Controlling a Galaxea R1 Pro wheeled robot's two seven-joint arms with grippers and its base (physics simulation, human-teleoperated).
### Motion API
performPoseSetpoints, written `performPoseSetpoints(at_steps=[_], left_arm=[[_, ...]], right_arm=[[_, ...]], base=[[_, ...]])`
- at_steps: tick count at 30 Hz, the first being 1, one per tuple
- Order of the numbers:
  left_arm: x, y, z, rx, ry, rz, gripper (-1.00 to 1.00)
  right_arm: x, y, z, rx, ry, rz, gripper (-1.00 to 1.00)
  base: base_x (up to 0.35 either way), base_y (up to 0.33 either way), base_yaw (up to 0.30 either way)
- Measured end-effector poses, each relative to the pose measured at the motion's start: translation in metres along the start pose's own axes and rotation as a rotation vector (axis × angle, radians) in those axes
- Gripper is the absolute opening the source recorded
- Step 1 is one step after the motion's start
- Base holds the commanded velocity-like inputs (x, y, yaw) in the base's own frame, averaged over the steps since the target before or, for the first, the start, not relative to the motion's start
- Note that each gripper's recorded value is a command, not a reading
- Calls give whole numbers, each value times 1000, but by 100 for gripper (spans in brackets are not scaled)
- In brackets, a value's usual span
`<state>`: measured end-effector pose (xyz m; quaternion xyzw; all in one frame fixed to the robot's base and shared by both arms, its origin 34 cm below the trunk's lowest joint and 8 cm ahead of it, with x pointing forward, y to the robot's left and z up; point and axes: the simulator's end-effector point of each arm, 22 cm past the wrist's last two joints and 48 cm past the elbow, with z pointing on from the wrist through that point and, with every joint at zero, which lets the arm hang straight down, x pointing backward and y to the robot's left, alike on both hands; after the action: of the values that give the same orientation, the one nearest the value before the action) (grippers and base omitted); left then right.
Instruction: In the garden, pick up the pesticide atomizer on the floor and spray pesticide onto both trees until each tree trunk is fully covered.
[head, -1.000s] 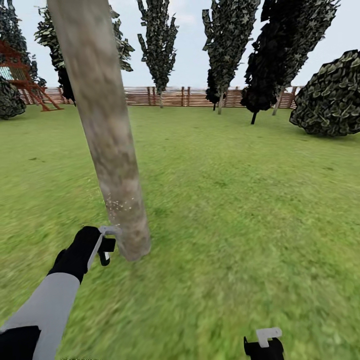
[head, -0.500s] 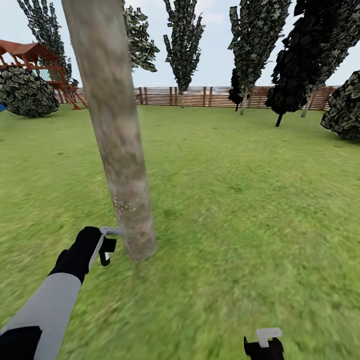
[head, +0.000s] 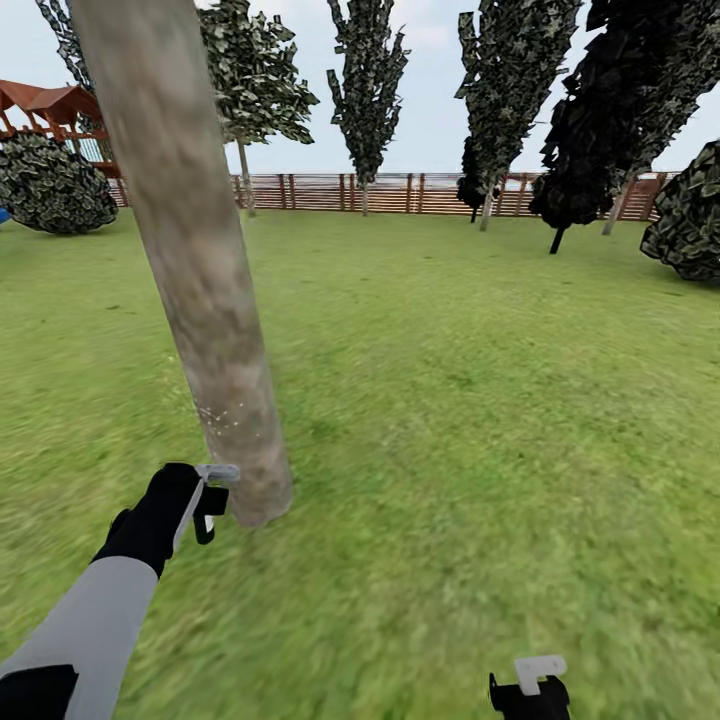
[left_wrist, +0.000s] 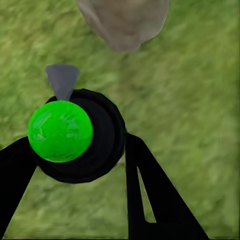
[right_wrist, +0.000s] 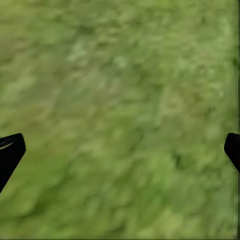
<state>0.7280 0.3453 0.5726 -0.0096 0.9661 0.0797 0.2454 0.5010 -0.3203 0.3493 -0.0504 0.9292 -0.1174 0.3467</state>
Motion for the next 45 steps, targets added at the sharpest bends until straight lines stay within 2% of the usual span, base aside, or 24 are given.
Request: performPoseSetpoints(at_steps=[2,3,5,10,13,26,32,37,42,45], left_arm=[[15,8,5,-10,21,-2,-100],[27,21,9,-28,37,-6,-100],[32,25,11,-27,42,-14,-100],[29,13,11,-10,36,-12,-100],[21,-1,9,12,23,-16,-100],[27,-1,14,11,37,-17,-100],[26,-2,14,11,33,-17,-100],[22,-3,12,12,27,-15,-100],[13,-4,9,17,16,-16,-100],[-19,-25,-4,51,-24,-21,-100]], right_arm=[[0,1,0,-1,0,1,100],[0,2,0,-2,0,1,100],[0,2,0,-3,0,1,100],[2,4,0,-5,4,0,100],[3,4,0,-6,6,0,100],[7,6,1,-9,14,-1,100],[7,7,1,-10,15,-1,100],[7,7,1,-10,15,-1,100],[7,7,1,-9,15,-1,100],[7,6,1,-9,15,-1,100]], base=[[0,-274,17],[0,-274,101],[0,-274,164],[75,-270,215],[185,-239,224],[183,-235,143],[19,-270,8],[0,-275,209],[0,-275,274],[0,-275,276]])
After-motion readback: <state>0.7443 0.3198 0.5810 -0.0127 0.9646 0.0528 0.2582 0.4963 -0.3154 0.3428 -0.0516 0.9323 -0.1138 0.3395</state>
